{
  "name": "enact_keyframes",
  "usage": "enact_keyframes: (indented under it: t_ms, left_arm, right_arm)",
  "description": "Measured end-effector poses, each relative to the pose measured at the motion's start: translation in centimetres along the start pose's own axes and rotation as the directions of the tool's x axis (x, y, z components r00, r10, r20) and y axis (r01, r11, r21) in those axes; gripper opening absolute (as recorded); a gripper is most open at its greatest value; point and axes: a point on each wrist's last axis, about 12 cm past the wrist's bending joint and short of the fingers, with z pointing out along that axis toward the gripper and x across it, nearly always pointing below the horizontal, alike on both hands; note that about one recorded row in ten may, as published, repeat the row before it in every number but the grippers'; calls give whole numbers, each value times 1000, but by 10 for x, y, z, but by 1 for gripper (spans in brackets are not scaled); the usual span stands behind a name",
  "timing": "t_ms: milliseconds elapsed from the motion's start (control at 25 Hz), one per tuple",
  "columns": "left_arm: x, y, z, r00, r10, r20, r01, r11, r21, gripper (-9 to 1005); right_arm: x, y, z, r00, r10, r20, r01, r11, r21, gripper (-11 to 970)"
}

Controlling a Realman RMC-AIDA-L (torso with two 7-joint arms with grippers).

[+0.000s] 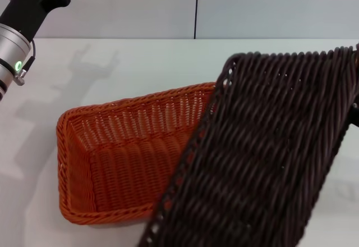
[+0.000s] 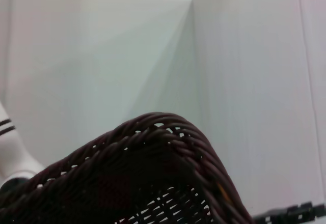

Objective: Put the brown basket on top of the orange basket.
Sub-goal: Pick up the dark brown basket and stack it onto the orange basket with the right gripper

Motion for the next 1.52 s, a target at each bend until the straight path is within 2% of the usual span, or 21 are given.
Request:
enact_keyframes:
  t_ms: [400, 560, 680, 1080, 1240, 1520]
  left_arm:
    - [0, -1, 1, 1000, 24, -5, -23, 1000, 4, 827]
    - [1, -2, 4, 1000, 28, -13, -28, 1000, 3, 827]
    - [1, -2, 5, 999, 29, -16, -29, 1000, 3, 827]
    - [-2, -6, 15, 998, 62, -26, -62, 998, 11, 827]
    - [-2, -7, 18, 997, 64, -30, -64, 998, 13, 827]
    - [-2, -8, 22, 996, 85, -38, -85, 996, 14, 827]
  right_arm:
    - [27, 16, 6, 988, -11, 155, -8, 992, 125, 159]
    - [42, 24, 9, 974, -31, 225, -18, 977, 214, 159]
    - [47, 28, 11, 966, -45, 254, -20, 969, 245, 158]
    - [71, 44, 20, 942, -67, 329, -63, 926, 371, 158]
    - [84, 56, 28, 933, -80, 352, -89, 893, 440, 158]
    - [95, 71, 40, 922, -96, 374, -112, 861, 496, 158]
